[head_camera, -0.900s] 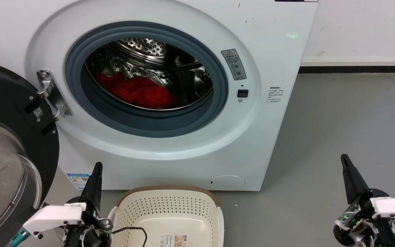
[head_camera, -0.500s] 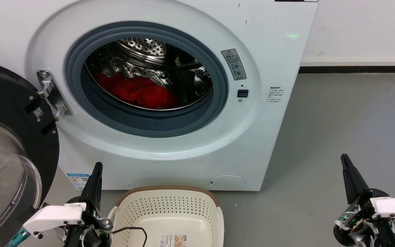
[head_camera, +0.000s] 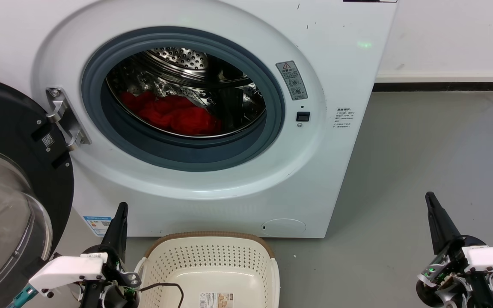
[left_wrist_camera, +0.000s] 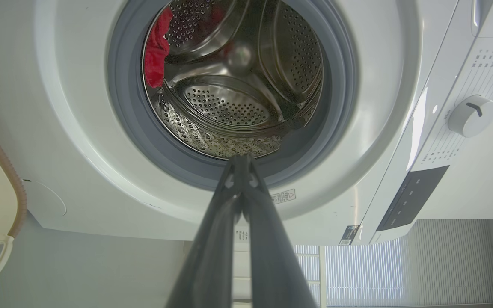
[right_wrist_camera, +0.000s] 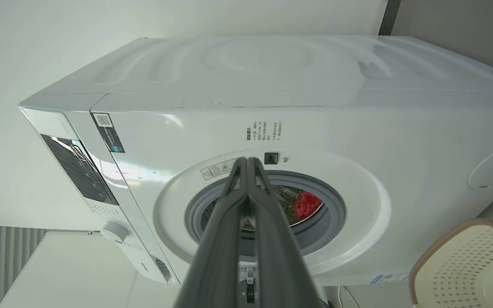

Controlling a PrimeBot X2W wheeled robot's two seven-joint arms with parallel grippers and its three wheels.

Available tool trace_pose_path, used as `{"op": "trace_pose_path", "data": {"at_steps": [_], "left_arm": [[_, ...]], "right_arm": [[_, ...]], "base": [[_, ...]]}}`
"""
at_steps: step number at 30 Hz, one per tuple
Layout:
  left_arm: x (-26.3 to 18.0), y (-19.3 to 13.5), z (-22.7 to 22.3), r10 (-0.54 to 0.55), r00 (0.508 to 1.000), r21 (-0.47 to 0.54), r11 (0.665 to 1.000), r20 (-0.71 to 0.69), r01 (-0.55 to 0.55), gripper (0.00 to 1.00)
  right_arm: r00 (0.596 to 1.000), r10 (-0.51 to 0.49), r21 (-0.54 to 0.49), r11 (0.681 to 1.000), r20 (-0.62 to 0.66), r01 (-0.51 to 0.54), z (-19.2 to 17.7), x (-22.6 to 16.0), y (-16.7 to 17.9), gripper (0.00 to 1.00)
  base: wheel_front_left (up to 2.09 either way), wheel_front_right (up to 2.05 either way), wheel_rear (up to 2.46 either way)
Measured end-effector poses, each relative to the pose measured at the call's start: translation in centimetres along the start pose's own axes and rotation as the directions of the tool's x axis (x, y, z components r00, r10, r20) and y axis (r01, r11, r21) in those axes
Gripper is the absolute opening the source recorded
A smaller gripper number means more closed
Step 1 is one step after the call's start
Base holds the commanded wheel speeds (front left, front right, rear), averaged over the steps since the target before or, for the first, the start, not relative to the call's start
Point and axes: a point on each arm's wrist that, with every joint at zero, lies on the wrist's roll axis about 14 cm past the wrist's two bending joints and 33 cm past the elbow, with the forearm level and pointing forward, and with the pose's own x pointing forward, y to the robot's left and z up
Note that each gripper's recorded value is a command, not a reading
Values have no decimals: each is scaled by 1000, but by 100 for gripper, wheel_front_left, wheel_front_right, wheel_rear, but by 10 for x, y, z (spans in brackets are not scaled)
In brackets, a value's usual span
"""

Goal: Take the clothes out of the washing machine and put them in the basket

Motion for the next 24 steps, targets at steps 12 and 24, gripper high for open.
{"op": "trace_pose_path", "data": {"at_steps": [12, 24], "left_arm": [[0, 0, 0, 0, 1000, 0, 1000, 0, 0, 0], [-9, 21, -3, 62, 998, -4, 998, -2, -62, 100]], "right_arm": [[1000, 0, 0, 1000, 0, 0, 0, 0, 0, 0], [998, -57, 3, 998, 6, 56, 0, -9, -19, 100]], "base": [[0, 0, 0], [0, 0, 0]]}}
